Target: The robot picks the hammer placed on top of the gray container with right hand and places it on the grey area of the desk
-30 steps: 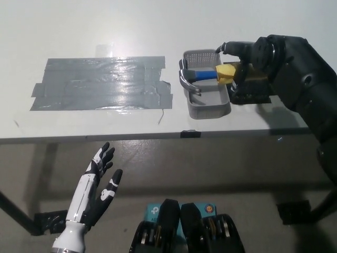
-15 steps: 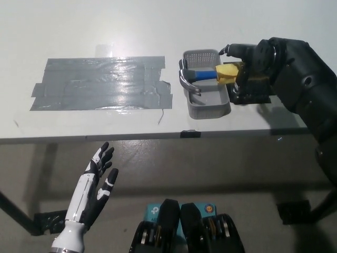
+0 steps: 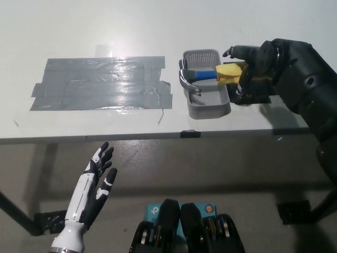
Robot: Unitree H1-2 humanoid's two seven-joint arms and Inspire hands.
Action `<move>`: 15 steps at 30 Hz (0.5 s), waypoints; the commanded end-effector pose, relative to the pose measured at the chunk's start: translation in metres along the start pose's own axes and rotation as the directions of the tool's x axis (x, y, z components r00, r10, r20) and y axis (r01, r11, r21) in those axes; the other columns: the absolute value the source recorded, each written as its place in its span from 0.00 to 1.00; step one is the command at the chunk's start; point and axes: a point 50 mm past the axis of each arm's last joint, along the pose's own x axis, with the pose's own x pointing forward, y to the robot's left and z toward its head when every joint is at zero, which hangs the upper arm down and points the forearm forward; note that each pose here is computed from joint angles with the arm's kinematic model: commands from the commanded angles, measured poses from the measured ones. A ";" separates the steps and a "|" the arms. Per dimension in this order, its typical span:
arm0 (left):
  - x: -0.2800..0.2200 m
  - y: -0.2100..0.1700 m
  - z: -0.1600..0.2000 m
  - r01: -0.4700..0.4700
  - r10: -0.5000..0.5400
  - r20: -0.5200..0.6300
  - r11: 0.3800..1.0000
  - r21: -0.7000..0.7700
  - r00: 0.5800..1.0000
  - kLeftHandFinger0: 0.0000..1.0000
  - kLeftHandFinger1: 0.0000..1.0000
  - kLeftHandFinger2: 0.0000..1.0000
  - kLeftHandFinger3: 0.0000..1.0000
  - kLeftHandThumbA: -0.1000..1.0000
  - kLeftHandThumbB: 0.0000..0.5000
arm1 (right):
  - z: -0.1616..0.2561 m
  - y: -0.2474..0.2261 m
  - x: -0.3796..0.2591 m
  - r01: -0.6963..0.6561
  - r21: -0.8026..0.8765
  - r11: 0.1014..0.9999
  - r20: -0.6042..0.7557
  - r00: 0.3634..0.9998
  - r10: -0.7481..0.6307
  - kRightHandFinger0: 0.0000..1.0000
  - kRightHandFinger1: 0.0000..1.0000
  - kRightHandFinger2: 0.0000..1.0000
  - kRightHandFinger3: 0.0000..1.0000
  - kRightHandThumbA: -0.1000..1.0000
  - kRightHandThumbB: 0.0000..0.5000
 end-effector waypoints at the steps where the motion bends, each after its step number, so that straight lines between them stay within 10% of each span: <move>1: 0.004 0.006 0.012 -0.019 0.018 0.053 1.000 0.017 0.998 1.00 1.00 1.00 1.00 0.91 0.16 | 0.009 -0.044 -0.016 0.101 -0.017 0.995 0.025 0.995 -0.100 1.00 1.00 1.00 1.00 1.00 0.74; 15: 0.005 0.006 0.012 -0.014 0.013 0.052 1.000 0.011 0.999 1.00 1.00 1.00 1.00 0.91 0.17 | 0.000 -0.028 -0.009 0.086 -0.035 0.996 -0.014 0.996 -0.086 1.00 1.00 1.00 1.00 1.00 0.69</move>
